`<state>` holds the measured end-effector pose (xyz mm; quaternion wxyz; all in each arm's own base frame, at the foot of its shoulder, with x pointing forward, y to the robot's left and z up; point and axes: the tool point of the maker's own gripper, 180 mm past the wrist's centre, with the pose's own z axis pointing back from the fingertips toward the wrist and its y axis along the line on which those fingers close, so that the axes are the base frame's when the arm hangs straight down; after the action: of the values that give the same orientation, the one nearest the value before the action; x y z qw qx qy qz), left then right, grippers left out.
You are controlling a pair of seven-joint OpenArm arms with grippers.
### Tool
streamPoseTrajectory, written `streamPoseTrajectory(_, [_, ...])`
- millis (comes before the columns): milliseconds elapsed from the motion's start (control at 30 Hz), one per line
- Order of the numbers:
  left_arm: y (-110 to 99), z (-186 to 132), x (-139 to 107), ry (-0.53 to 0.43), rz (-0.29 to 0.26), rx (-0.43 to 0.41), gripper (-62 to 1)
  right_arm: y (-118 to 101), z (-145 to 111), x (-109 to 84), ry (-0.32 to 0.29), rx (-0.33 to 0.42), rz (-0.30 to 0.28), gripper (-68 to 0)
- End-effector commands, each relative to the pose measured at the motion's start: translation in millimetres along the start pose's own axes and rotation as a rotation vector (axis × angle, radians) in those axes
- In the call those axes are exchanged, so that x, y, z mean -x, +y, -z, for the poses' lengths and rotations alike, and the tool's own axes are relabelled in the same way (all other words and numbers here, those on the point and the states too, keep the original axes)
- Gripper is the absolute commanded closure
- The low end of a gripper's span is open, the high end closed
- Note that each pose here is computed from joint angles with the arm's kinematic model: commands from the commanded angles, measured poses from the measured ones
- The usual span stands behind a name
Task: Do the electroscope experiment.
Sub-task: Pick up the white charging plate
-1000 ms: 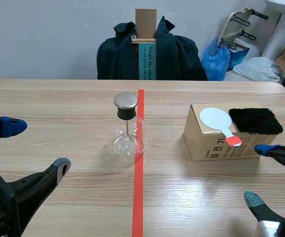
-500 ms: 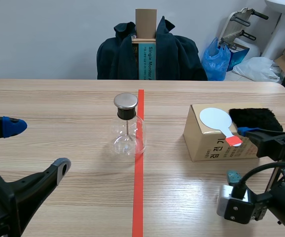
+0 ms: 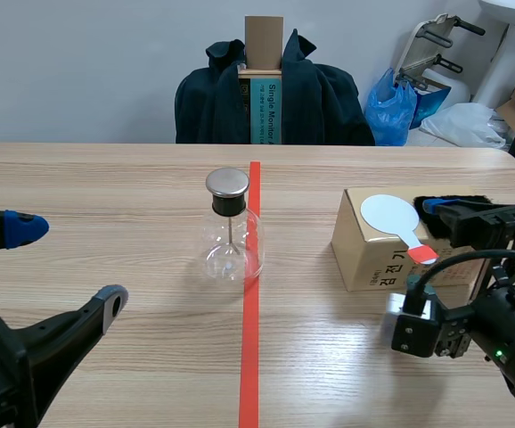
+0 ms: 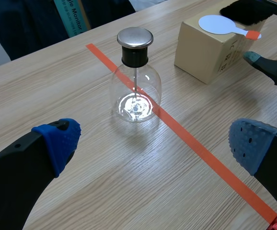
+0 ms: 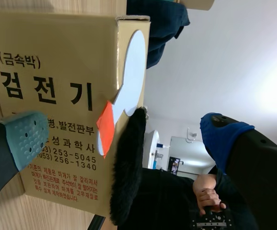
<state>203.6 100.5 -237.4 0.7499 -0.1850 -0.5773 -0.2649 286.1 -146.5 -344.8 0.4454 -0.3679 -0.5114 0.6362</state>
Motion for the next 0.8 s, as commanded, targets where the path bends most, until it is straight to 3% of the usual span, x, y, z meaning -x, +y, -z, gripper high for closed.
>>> streamPoseTrajectory(0, [-1.1,0.8,-8.4,-0.036,-0.006,0.003,-62.3,-2.3,3.0,10.1,0.01,-0.004,-0.013,-67.9])
streamPoseTrajectory(300, [-1.1,0.8,-8.4,-0.036,-0.006,0.003,-62.3,1.8,3.5,6.5,-0.022,-0.017,-0.014,-66.5])
streamPoseTrajectory(500, [-1.1,0.8,-8.4,-0.036,-0.006,0.003,-62.3,2.3,3.4,4.6,-0.032,-0.019,-0.024,-41.8])
streamPoseTrajectory(667, [-1.1,0.8,-8.4,-0.036,-0.006,0.003,-62.3,2.2,3.4,4.6,-0.032,-0.019,-0.024,-29.3])
streamPoseTrajectory(767, [-1.1,0.8,-8.4,-0.036,-0.006,0.003,-62.3,2.2,3.4,4.0,-0.036,-0.019,-0.024,-14.4])
